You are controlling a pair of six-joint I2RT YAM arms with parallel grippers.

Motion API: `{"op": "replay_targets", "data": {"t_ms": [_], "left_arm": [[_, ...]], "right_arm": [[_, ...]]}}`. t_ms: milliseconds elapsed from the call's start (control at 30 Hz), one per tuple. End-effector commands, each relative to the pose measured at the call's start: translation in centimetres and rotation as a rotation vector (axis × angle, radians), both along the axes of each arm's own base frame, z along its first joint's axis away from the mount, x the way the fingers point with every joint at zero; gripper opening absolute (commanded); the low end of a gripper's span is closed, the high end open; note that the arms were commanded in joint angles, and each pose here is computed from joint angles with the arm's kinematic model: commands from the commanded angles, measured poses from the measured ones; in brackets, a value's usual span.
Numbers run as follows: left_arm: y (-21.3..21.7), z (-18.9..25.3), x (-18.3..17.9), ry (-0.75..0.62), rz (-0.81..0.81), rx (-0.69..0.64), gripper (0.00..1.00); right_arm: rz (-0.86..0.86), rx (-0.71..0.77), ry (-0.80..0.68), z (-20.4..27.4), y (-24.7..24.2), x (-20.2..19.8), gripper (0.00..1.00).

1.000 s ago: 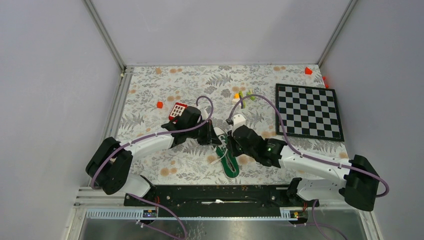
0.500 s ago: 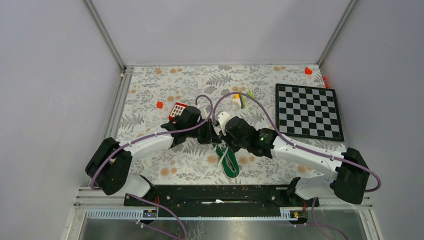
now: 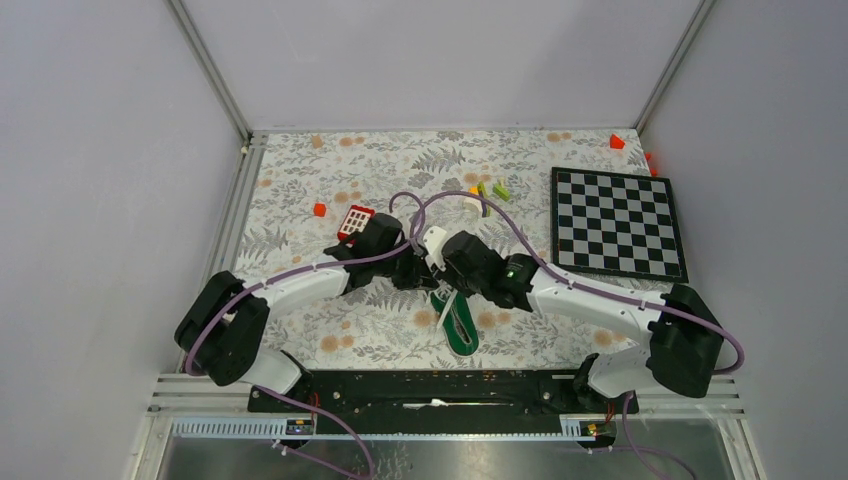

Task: Tie the shoes
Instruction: Cross the shoelace with the shoelace.

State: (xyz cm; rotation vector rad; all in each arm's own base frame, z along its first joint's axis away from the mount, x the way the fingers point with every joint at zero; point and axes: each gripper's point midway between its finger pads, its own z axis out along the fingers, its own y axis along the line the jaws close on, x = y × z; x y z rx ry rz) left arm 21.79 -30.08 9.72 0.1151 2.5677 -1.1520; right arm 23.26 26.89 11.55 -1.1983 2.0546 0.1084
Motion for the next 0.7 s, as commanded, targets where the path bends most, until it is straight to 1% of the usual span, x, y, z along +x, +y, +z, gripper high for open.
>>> {"op": "replay_targets", "data": {"t_ms": [0, 100, 167, 300, 433, 567, 667], "left_arm": [[0.4, -0.4, 0.6, -0.01, 0.004, 0.031, 0.0], [0.4, -0.5, 0.5, -0.01, 0.002, 0.035, 0.0], [0.4, -0.6, 0.5, -0.008, 0.002, 0.037, 0.0], [0.4, -0.6, 0.5, -0.008, 0.004, 0.037, 0.0], [0.4, -0.6, 0.6, -0.01, 0.006, 0.035, 0.0], [0.3, -0.2, 0.7, -0.019, 0.006, 0.03, 0.0], [0.2, 0.1, 0.7, -0.031, -0.004, 0.023, 0.0]], "right_arm": [[-0.06, 0.131, -0.014, 1.8, 1.0, 1.4, 0.31], [-0.1, 0.239, 0.066, 1.6, 0.6, 0.7, 0.36], [-0.127, 0.305, 0.114, 1.7, 0.3, 0.1, 0.41], [-0.196, 0.394, 0.18, 1.7, -0.5, -1.0, 0.48], [-0.284, 0.46, 0.252, 1.1, -1.2, -2.1, 0.51], [-0.358, 0.584, 0.305, 1.3, -1.0, -2.8, 0.52], [-0.399, 0.641, 0.331, 1.2, -0.9, -3.0, 0.52]]}}
